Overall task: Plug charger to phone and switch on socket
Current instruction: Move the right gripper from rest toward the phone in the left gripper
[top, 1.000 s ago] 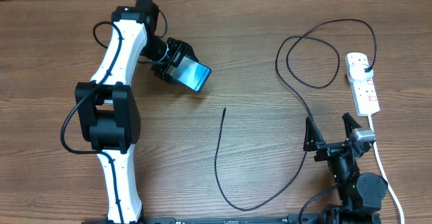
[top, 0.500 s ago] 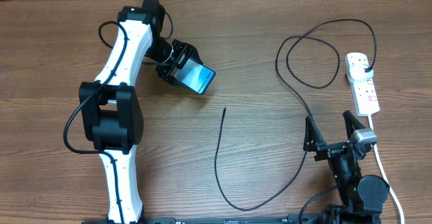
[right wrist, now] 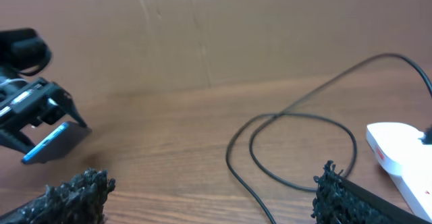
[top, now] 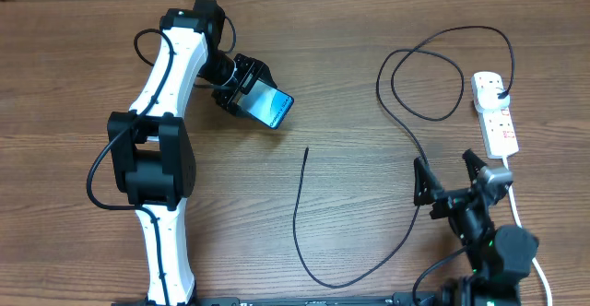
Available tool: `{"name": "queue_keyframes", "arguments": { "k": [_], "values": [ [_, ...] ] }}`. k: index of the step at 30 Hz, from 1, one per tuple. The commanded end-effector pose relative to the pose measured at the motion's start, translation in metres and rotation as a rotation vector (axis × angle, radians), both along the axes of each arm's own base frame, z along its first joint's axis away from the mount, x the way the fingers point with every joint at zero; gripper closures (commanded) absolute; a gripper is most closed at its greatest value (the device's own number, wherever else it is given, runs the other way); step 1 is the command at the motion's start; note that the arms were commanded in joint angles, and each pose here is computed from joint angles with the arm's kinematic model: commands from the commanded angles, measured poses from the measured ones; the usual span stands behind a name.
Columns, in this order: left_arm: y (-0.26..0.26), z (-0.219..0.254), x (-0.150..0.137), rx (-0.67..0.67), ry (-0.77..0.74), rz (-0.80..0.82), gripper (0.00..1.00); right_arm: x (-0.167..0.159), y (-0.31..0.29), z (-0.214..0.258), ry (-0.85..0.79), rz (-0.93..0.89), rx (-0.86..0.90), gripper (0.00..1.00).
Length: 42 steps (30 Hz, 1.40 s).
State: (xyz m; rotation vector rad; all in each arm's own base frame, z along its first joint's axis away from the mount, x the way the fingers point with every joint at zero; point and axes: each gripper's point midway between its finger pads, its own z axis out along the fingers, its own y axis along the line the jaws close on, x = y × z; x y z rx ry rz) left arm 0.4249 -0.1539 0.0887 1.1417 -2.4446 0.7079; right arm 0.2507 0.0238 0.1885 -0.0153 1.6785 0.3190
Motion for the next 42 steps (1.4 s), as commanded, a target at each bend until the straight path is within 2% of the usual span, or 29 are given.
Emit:
{"name": "queue_keyframes", "arguments": {
  "k": [1, 6, 12, 17, 19, 28, 35, 42],
  "values": [
    [-0.004, 0.030, 0.005, -0.031, -0.084, -0.021, 0.96, 0.009, -0.001, 0.026, 0.024, 0.030, -0.044, 0.00],
    [-0.004, 0.030, 0.005, -0.031, -0.084, -0.021, 0.96, 0.037, 0.011, 0.035, 0.206, 0.184, -0.012, 0.00],
    [-0.004, 0.030, 0.005, -0.031, -0.084, -0.020, 0.96, 0.072, 0.041, 0.040, 0.424, 0.465, 0.186, 0.00],
    [-0.004, 0.029, 0.005, -0.031, -0.083, -0.021, 0.96, 0.077, 0.072, 0.051, 0.438, 0.835, 0.417, 0.00],
    [-0.004, 0.030, 0.005, -0.031, -0.084, -0.020, 0.96, 0.080, 0.075, 0.052, 0.428, 0.918, 0.478, 0.00],
    [-0.005, 0.028, 0.004, -0.015, -0.078, -0.016, 0.96, 0.106, 0.072, 0.029, 0.603, 0.849, 0.676, 0.00],
    [-0.016, 0.026, 0.003, 0.003, -0.066, -0.004, 0.96, 0.127, 0.093, 0.000, 0.795, 0.602, 0.756, 0.00],
    [-0.028, 0.025, 0.001, 0.018, -0.060, -0.001, 0.96, 0.130, 0.134, -0.022, 0.847, 0.507, 0.661, 0.00]
  ]
}}
